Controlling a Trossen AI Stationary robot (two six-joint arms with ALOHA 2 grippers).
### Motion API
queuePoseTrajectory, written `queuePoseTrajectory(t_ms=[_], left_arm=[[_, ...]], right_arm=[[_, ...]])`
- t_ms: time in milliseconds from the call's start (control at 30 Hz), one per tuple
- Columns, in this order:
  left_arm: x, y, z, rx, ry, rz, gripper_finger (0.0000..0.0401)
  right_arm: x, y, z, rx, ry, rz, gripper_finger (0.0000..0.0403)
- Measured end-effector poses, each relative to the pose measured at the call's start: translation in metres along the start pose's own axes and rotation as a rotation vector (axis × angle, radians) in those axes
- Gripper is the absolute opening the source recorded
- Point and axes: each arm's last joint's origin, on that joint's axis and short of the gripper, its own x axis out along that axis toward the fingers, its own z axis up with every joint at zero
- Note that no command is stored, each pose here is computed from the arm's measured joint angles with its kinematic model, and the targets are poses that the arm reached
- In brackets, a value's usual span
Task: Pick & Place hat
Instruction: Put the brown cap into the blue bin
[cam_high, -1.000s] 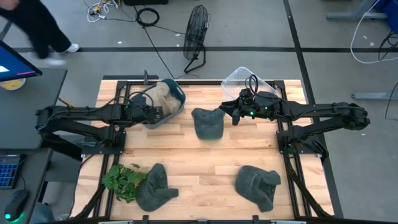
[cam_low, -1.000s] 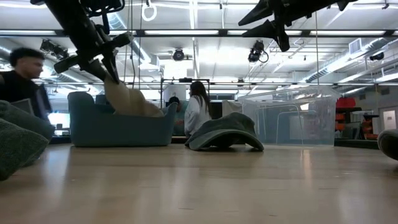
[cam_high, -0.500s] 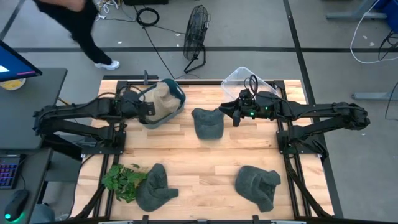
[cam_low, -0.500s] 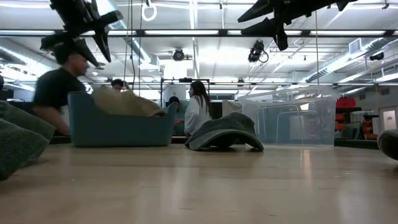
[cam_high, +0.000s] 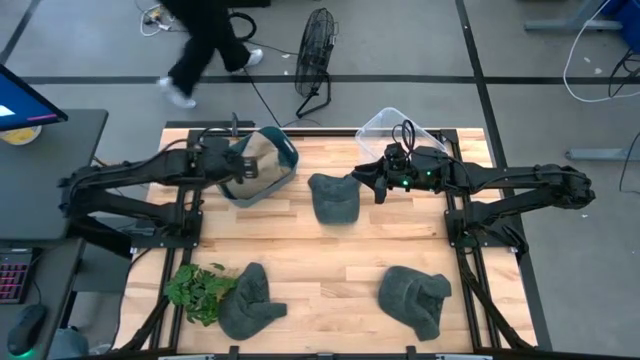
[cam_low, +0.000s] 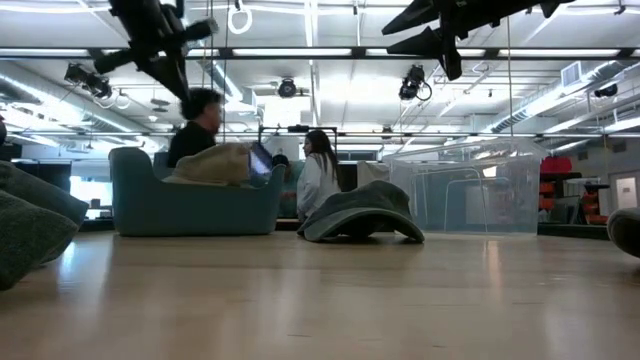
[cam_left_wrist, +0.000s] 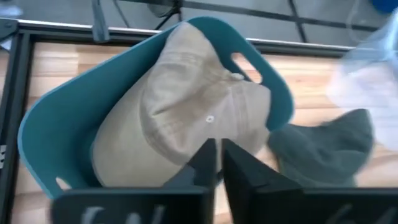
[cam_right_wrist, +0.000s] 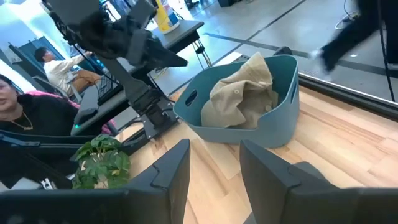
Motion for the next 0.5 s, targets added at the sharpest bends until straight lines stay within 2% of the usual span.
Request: queuePoseTrajectory(t_ms=[67, 400, 500], left_arm=[[0.011, -0.005, -0.002, 0.008, 0.017, 0.038, 0.0007], [0.080, -0.025, -0.024, 0.054, 0.286, 0.214, 0.0005], [0.097, -0.027, -0.025, 0.085, 0.305, 0.238, 0.0005]], right_arm=[[0.000, 0.000, 0.000, 0.000, 0.000, 0.000, 0.0144], [0.000, 0.000, 0.000, 0.007, 0.000, -0.001, 0.0144], [0.000, 0.000, -0.001, 0.006, 0.007, -0.004, 0.0144]])
